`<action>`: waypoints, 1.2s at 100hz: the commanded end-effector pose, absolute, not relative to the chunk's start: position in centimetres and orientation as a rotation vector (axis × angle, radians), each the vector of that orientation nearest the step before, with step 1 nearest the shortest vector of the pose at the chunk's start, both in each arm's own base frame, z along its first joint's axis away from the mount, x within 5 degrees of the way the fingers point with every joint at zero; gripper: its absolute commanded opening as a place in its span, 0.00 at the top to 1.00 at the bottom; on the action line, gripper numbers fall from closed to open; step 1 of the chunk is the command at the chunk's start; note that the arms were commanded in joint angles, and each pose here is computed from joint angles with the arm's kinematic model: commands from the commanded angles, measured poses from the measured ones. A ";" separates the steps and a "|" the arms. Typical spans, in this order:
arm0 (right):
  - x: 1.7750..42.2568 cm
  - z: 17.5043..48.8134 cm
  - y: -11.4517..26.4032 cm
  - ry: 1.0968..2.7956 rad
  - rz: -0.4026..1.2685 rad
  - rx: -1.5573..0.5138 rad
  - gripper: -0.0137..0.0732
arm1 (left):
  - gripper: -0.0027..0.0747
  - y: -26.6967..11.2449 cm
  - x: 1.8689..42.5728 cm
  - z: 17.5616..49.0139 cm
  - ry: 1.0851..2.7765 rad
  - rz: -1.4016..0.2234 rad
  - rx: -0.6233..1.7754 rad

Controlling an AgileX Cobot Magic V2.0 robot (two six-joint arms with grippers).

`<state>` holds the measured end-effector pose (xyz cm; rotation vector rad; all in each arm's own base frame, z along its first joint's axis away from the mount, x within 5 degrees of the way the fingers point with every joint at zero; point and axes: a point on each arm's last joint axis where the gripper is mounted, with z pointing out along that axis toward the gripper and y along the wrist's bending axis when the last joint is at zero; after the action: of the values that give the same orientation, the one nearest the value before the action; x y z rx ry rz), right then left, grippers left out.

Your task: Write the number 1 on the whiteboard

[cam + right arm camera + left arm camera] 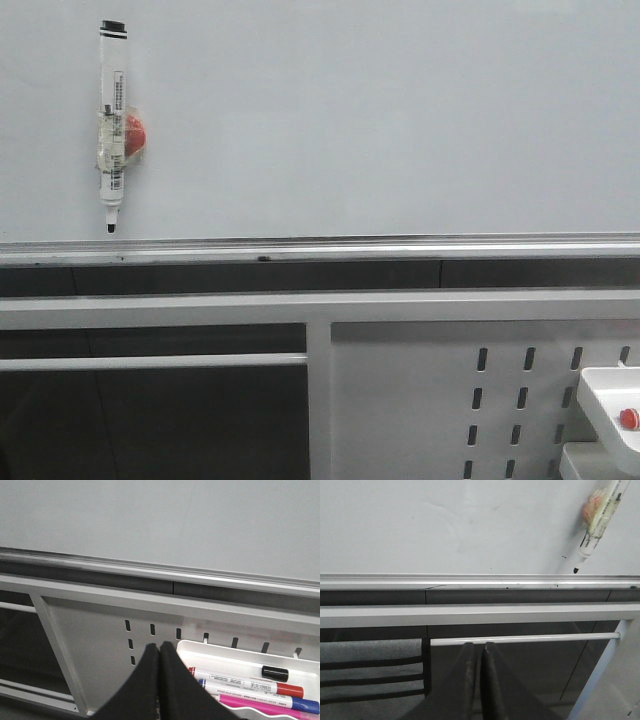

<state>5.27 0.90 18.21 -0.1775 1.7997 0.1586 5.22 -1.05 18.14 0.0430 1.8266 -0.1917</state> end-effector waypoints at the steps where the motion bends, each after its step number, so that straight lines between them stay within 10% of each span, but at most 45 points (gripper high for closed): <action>1: 5.3 18.1 0.9 1.771 0.151 -0.178 0.92 | 0.98 -1.0 5.3 17.5 1.787 -0.185 0.037; 56: 5.3 18.3 0.9 1.745 0.157 -0.179 0.92 | 0.98 -1.0 5.3 17.5 1.787 -0.185 0.037; 86: 5.2 21.6 1.4 1.387 0.335 -0.094 0.92 | 0.98 -1.4 5.3 17.6 1.788 -0.329 -0.061; 120: 5.1 22.5 0.8 1.295 0.622 0.214 0.92 | 0.98 -2.4 5.2 19.2 1.594 -1.028 -0.604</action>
<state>5.30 1.28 21.92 0.1347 1.4118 0.5726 5.05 -2.70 19.54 -0.4426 1.6910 -0.8934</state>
